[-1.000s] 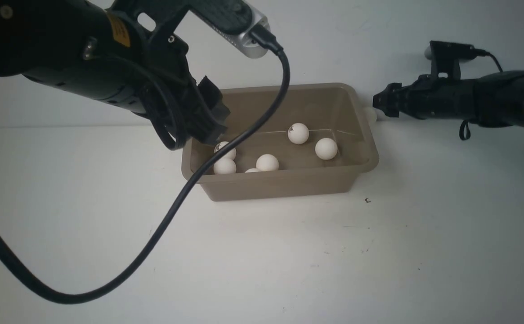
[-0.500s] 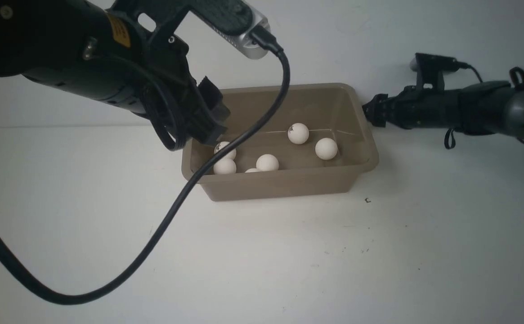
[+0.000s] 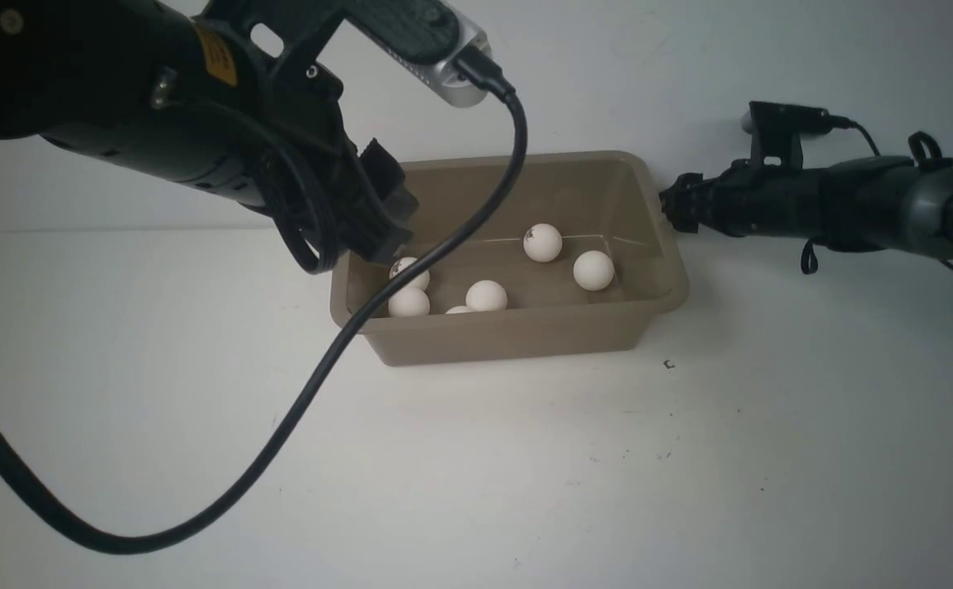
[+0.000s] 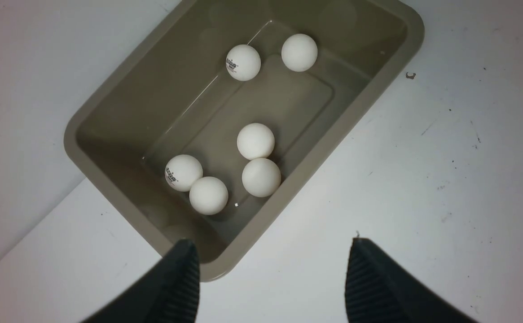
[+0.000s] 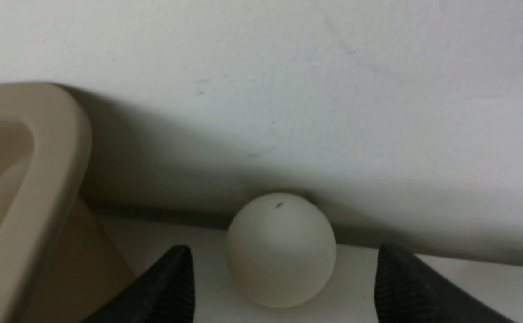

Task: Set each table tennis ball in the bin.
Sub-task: Use the right arm to clamp the table tennis ball closest to it

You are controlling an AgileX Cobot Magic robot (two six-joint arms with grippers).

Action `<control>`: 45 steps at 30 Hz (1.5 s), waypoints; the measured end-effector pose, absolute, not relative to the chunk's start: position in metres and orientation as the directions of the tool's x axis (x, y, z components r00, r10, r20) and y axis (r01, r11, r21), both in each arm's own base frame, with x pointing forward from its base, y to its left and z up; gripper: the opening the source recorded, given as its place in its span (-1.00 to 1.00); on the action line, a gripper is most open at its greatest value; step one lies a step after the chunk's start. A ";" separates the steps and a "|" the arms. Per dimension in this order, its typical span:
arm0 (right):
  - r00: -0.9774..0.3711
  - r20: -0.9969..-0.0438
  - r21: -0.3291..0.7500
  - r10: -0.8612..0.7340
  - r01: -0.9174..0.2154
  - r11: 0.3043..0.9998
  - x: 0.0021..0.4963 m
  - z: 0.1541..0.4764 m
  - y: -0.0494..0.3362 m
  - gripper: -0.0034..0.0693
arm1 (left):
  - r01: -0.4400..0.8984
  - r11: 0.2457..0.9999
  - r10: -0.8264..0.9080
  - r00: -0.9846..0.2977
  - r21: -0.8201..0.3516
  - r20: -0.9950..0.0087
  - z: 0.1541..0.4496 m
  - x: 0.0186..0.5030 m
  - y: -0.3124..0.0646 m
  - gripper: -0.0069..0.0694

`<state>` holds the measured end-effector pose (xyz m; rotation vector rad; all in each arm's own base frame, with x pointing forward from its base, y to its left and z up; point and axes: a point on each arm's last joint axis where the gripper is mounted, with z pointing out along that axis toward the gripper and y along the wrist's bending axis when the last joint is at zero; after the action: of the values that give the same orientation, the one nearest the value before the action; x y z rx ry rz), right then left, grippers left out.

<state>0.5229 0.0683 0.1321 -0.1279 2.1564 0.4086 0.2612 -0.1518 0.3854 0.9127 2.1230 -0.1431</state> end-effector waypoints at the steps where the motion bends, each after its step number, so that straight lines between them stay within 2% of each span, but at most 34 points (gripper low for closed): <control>1: -0.580 -0.812 0.241 0.059 -0.242 0.940 0.523 0.132 0.068 0.43 | 0.652 0.733 0.561 -0.417 0.195 -0.715 0.385 0.261 -0.152 0.22; 29: -0.583 -0.805 0.317 0.107 -0.270 0.909 0.534 0.123 0.076 0.41 | 0.652 0.733 0.561 -0.417 0.195 -0.715 0.385 0.261 -0.152 0.22; 36: -0.596 -0.780 0.426 0.190 -0.284 0.859 0.534 0.127 0.071 0.40 | 0.652 0.733 0.561 -0.417 0.195 -0.715 0.385 0.261 -0.152 0.22; 45: -0.596 -0.771 0.460 0.225 -0.276 0.844 0.535 0.128 0.056 0.40 | 0.652 0.733 0.561 -0.417 0.195 -0.715 0.385 0.261 -0.152 0.22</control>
<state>0.5346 0.0563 0.1282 -0.0367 2.0987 0.6896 0.2612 -0.1518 0.3854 0.9132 2.1231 -0.1429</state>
